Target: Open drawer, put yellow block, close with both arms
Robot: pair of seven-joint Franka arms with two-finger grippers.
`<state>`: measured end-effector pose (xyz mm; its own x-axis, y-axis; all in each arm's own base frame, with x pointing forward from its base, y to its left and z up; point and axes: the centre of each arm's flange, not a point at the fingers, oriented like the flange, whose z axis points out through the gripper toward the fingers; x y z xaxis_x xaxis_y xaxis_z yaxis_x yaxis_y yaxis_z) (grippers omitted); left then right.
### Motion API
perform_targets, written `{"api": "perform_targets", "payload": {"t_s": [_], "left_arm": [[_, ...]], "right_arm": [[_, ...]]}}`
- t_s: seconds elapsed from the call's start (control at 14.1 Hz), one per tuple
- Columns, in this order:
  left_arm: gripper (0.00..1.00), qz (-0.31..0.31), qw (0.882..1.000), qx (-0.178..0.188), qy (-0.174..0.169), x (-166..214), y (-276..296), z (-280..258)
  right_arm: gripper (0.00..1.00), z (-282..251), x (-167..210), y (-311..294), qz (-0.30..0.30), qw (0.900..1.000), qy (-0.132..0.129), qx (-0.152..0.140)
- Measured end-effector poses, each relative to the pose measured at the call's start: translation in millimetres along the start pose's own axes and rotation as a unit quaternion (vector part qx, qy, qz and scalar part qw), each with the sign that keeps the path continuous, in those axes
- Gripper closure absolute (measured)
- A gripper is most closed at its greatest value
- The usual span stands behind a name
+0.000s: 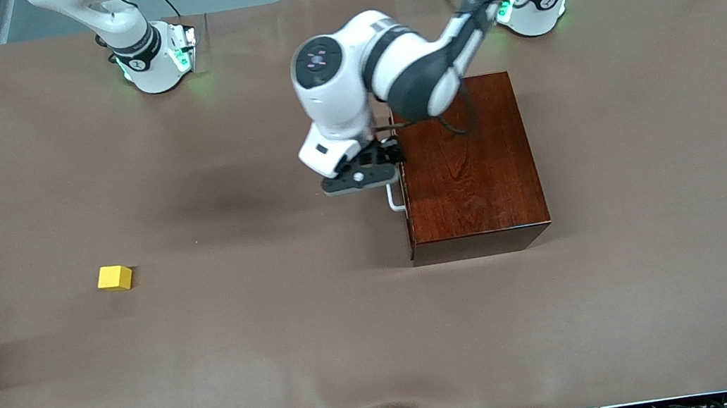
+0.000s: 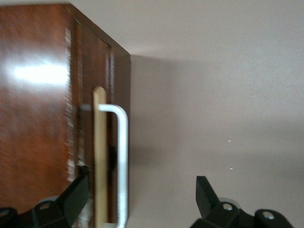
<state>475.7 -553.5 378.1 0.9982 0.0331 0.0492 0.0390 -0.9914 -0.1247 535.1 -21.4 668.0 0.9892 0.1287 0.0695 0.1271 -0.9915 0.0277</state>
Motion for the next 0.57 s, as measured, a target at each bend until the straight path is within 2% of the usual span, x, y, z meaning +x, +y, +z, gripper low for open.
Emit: {"api": "perform_targets", "payload": {"t_s": [0.57], "left_arm": [[0.0,0.008,0.999,0.042,-0.015,-8.1,13.6,62.8]], "right_arm": [[0.0,0.2,0.0,0.4,0.0,1.0,0.0,0.0]]}}
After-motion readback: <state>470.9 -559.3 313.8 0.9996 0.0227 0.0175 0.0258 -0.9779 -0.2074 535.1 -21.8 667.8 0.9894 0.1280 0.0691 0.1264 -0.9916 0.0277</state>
